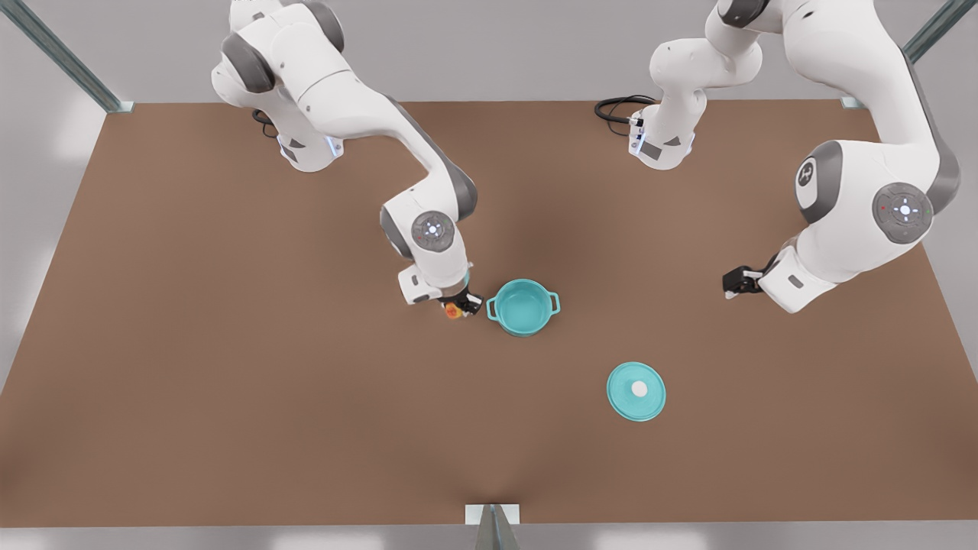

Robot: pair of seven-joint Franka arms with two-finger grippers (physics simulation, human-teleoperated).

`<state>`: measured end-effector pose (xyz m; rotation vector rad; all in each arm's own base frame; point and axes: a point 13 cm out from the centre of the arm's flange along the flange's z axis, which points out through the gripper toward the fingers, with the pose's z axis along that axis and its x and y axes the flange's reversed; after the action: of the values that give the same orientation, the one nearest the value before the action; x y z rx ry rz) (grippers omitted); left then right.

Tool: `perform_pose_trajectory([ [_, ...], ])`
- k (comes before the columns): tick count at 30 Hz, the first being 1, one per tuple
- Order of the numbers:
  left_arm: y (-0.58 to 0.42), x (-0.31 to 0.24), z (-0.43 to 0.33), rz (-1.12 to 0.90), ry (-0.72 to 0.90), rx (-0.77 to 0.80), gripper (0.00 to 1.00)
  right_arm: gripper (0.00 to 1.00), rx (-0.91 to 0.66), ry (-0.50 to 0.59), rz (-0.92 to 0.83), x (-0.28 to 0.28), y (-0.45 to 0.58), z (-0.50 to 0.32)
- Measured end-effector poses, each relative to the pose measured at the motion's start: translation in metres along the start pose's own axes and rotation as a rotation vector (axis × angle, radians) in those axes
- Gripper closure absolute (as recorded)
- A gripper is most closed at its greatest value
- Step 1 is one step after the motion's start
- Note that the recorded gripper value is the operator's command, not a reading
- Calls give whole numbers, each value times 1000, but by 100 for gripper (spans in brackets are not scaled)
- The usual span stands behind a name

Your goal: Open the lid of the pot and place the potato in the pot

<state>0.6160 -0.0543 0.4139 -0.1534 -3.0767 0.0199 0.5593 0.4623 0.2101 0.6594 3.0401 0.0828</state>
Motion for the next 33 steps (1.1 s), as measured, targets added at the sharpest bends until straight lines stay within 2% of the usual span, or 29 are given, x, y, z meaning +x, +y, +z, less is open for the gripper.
perform_pose_trajectory([
  [10,-5,2,10,66,23,-19,0,46,-21,16,118,42,72,37],
  [19,-19,2,1,130,7,-45,0,45,-2,52,184,97,93,73],
  [20,-18,2,4,130,12,-42,0,0,-1,52,195,98,93,75],
  [25,23,-3,23,63,35,-2,0,0,-1,47,244,94,93,75],
  [27,20,-5,24,69,34,1,0,0,-32,9,301,46,85,31],
  [29,16,-6,24,77,32,3,0,0,-42,-41,439,-75,25,-44],
  [31,14,-6,24,82,29,4,0,0,8,-64,625,-216,-117,-106],
  [32,14,-7,24,84,27,4,0,0,59,-46,697,-254,-203,-120],
  [33,14,-8,24,85,24,5,0,0,112,-9,745,-268,-282,-119],
])
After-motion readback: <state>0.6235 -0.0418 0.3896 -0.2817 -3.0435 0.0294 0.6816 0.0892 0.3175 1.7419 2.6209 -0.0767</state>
